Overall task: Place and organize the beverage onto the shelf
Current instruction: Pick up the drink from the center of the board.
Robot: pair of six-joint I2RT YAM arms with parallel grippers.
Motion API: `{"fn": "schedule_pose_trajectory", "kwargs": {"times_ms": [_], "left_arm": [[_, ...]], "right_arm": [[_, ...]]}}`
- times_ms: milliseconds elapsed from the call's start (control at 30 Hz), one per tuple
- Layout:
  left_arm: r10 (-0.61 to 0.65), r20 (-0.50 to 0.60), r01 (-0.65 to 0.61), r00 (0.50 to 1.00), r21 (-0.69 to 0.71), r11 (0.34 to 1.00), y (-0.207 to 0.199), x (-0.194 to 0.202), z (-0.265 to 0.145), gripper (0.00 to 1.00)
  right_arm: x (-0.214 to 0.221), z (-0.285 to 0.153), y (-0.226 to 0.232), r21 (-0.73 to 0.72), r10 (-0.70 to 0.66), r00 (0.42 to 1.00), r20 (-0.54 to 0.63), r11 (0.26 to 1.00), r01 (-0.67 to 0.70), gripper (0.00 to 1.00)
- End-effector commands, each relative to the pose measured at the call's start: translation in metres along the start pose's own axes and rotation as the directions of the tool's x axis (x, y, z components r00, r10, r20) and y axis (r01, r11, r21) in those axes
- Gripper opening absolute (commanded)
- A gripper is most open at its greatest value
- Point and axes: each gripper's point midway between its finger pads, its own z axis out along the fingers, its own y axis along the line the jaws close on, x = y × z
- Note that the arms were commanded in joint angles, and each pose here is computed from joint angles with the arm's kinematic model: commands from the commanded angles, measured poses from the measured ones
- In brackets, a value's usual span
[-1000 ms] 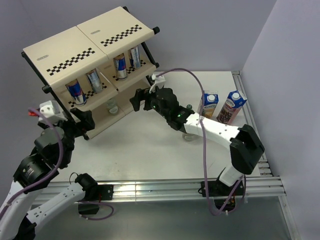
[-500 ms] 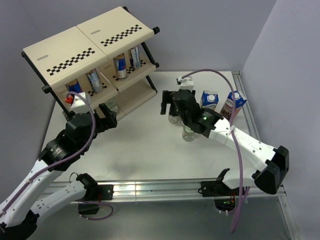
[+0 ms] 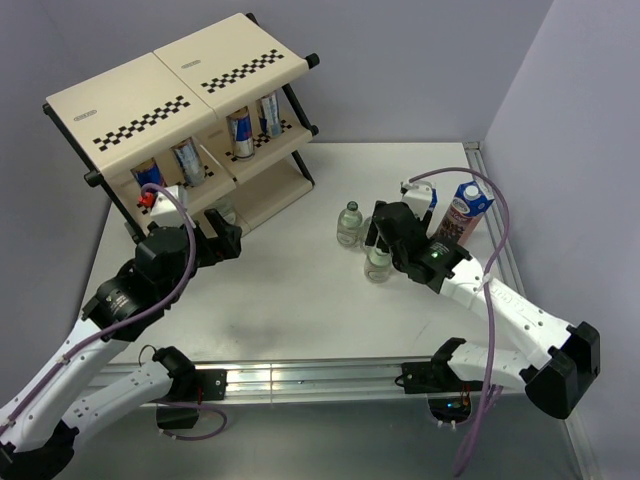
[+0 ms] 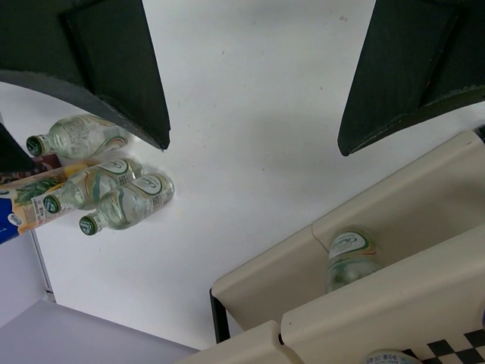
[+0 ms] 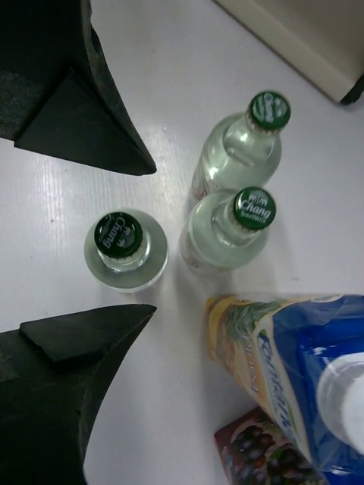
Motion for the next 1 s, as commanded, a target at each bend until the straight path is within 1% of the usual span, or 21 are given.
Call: {"fn": "schedule_pose_trajectory", "kwargs": {"times_ms": [0, 133, 200, 233, 333, 367, 433, 467, 567, 633, 767, 833, 867, 967], "left_arm": [[-0.032, 0.014, 0.032, 0.999, 0.047, 0.998, -0.010, -0.004, -0.001, 0.99], [-0.036, 0.008, 0.035, 0.999, 0.052, 0.998, -0.009, -0.002, -0.004, 0.99], [-0.039, 0.015, 0.039, 0.999, 0.050, 0.998, -0.007, -0.003, -0.006, 0.99], [-0.040, 0.015, 0.039, 0.999, 0.044, 0.998, -0.005, -0.002, -0.005, 0.99], [-0.041, 0.018, 0.040, 0.999, 0.043, 0.998, -0.004, -0.002, -0.007, 0.99], [-0.039, 0.017, 0.039, 0.999, 0.040, 0.998, -0.003, -0.002, -0.007, 0.99], [-0.035, 0.015, 0.035, 0.999, 0.035, 0.999, -0.003, -0.001, -0.005, 1.00], [-0.037, 0.018, 0.037, 0.999, 0.035, 0.999, -0.003, -0.001, -0.004, 1.00], [-0.033, 0.008, 0.033, 0.999, 0.039, 0.999, -0.006, 0.002, 0.000, 0.99], [-0.031, 0.000, 0.031, 1.000, 0.039, 0.999, -0.008, 0.004, 0.004, 0.99], [-0.033, -0.014, 0.033, 0.999, 0.042, 0.999, -0.011, 0.009, 0.010, 0.99], [-0.035, -0.017, 0.036, 0.999, 0.044, 0.998, -0.013, 0.011, 0.013, 0.99], [-0.033, -0.018, 0.034, 0.999, 0.039, 0.999, -0.012, 0.012, 0.015, 0.99], [-0.035, -0.014, 0.035, 0.999, 0.024, 0.999, -0.011, 0.015, 0.020, 0.99]], "right_arm": [[0.000, 0.009, 0.001, 0.005, 0.044, 0.999, 0.020, 0.999, -0.045, 0.75], [0.007, 0.019, 0.005, 0.010, 0.028, 1.000, 0.000, 1.000, -0.028, 0.72], [0.012, 0.023, 0.010, 0.000, 0.027, 0.999, -0.023, 1.000, -0.027, 0.66], [0.013, 0.024, 0.010, 0.001, 0.026, 0.999, -0.025, 1.000, -0.026, 0.64], [0.014, 0.028, 0.001, 0.058, 0.022, 1.000, -0.010, 0.998, -0.021, 0.61], [0.016, 0.029, -0.003, 0.077, 0.012, 1.000, -0.012, 0.997, -0.011, 0.58], [0.016, 0.028, -0.007, 0.093, 0.005, 1.000, -0.008, 0.996, -0.004, 0.55], [0.016, 0.028, -0.007, 0.093, 0.007, 1.000, -0.006, 0.996, -0.007, 0.51], [0.015, 0.026, -0.009, 0.088, 0.016, 1.000, 0.010, 0.996, -0.017, 0.43], [0.018, 0.026, -0.009, 0.083, 0.006, 1.000, 0.007, 0.997, -0.007, 0.43], [0.026, 0.030, -0.011, 0.099, -0.017, 1.000, -0.021, 0.995, 0.019, 0.45], [0.028, 0.031, -0.011, 0.101, -0.020, 0.999, -0.028, 0.995, 0.023, 0.43], [0.027, 0.031, -0.009, 0.092, -0.023, 0.999, -0.025, 0.995, 0.025, 0.32], [0.023, 0.026, -0.004, 0.071, -0.018, 1.000, -0.013, 0.997, 0.018, 0.22]]}}
